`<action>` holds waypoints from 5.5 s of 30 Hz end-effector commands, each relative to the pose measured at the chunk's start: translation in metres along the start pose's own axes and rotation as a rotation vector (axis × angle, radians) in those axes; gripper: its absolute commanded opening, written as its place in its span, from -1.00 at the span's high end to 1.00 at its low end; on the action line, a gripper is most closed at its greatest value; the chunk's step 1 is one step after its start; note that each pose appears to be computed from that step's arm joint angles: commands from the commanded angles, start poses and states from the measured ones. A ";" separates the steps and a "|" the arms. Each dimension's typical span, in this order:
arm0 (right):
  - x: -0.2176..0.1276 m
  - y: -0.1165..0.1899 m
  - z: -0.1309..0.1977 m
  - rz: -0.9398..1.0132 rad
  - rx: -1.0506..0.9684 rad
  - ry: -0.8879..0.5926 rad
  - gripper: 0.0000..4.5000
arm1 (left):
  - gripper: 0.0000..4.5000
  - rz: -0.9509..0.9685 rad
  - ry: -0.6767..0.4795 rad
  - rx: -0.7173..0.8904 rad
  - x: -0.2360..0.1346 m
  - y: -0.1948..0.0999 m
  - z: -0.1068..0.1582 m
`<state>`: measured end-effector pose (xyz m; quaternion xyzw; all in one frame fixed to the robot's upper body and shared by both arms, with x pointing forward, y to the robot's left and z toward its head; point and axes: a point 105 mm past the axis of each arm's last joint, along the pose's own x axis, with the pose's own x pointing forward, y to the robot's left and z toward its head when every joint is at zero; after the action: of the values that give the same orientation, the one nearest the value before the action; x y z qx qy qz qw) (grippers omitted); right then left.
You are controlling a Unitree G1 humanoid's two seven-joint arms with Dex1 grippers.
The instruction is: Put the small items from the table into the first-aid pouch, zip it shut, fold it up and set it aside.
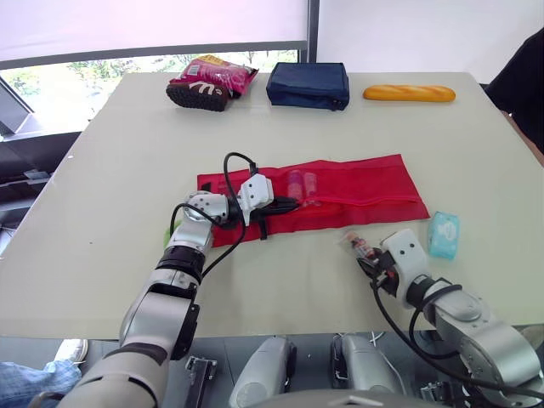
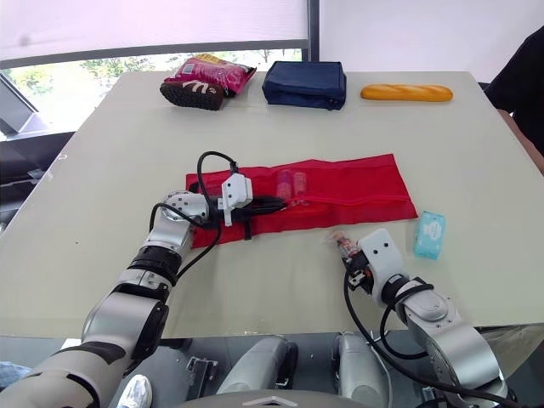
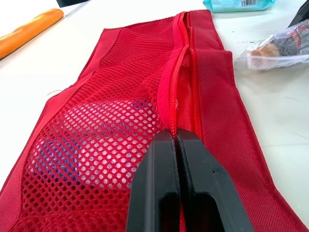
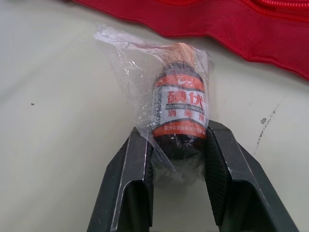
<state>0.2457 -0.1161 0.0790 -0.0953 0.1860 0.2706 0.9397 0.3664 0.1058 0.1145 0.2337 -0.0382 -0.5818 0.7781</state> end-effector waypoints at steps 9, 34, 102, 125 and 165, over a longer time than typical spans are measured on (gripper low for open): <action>-0.002 0.002 0.041 0.090 -0.076 -0.067 0.62 | 1.00 -0.010 -0.044 0.046 0.008 0.003 0.016; 0.073 -0.021 0.086 -0.175 -0.019 -0.146 0.62 | 1.00 -0.133 -0.093 0.064 0.034 -0.025 0.027; -0.137 -0.076 0.048 0.123 -0.215 -0.442 -0.99 | 1.00 -0.395 0.249 0.187 -0.078 -0.001 -0.001; -0.183 -0.071 0.038 0.011 -0.201 -0.387 -1.00 | -0.96 -0.363 0.004 0.065 -0.069 0.004 0.053; -0.188 -0.060 0.040 0.005 -0.203 -0.384 -1.00 | 0.04 -0.049 0.117 0.032 0.119 -0.017 0.037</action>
<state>0.1447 -0.2415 0.1864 -0.1119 -0.0101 0.3102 0.9440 0.3723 -0.0188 0.1052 0.2768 0.0154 -0.5945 0.7548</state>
